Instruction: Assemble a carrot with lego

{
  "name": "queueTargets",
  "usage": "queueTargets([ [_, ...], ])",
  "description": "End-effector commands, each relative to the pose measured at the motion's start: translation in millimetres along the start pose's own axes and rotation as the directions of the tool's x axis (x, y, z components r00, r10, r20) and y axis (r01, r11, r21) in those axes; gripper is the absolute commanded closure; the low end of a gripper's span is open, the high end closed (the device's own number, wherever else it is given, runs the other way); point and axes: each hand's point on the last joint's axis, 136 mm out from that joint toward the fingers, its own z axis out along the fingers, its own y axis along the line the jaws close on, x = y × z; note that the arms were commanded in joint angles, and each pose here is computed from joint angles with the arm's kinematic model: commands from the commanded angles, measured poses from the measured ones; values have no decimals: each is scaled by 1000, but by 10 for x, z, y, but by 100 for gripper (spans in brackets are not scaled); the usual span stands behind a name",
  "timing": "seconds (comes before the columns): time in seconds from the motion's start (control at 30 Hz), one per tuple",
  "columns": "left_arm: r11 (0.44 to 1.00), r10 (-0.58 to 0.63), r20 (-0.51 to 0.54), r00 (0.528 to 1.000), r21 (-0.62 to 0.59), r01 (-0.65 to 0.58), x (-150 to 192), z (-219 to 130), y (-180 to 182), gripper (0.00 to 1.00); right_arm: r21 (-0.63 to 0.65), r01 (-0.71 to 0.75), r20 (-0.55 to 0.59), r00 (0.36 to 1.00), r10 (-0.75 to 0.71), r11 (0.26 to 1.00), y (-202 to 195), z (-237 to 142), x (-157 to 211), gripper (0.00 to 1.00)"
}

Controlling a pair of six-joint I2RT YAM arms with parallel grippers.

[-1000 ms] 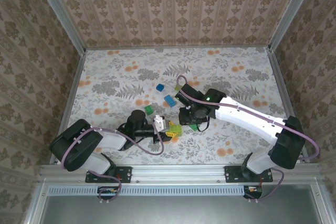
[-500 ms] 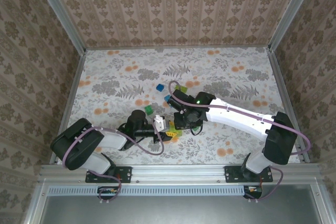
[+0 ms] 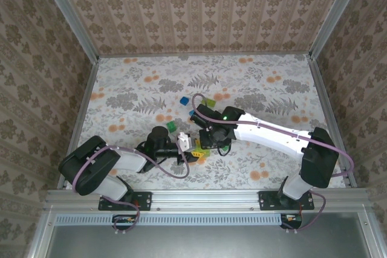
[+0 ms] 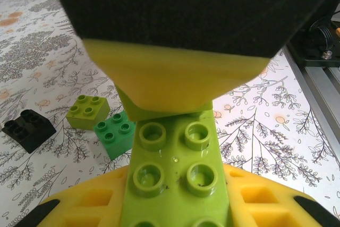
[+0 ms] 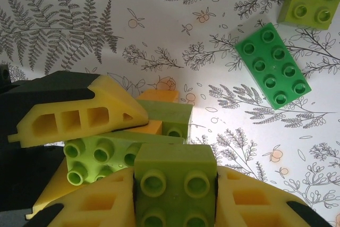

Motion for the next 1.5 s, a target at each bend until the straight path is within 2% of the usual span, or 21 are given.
queueTargets([
  [0.0, 1000, -6, -50, 999, -7, 5, 137, 21, 14, 69, 79, -3, -17, 1000, 5, 997, -75, 70, 46, 75],
  [0.27, 1000, -6, -52, 999, -7, 6, 140, 25, 15, 70, 132, 0, -18, 1000, 3, 991, -152, 92, 99, 75],
  [1.23, 1000, -6, -62, 998, -13, 5, 172, 38, 28, 73, 122, -28, -51, 998, 34, 992, -182, 202, 276, 75],
  [1.47, 1000, -6, -66, 998, -12, 5, 178, 50, 30, 73, 157, -12, -77, 997, 24, 988, -226, 272, 317, 75],
])
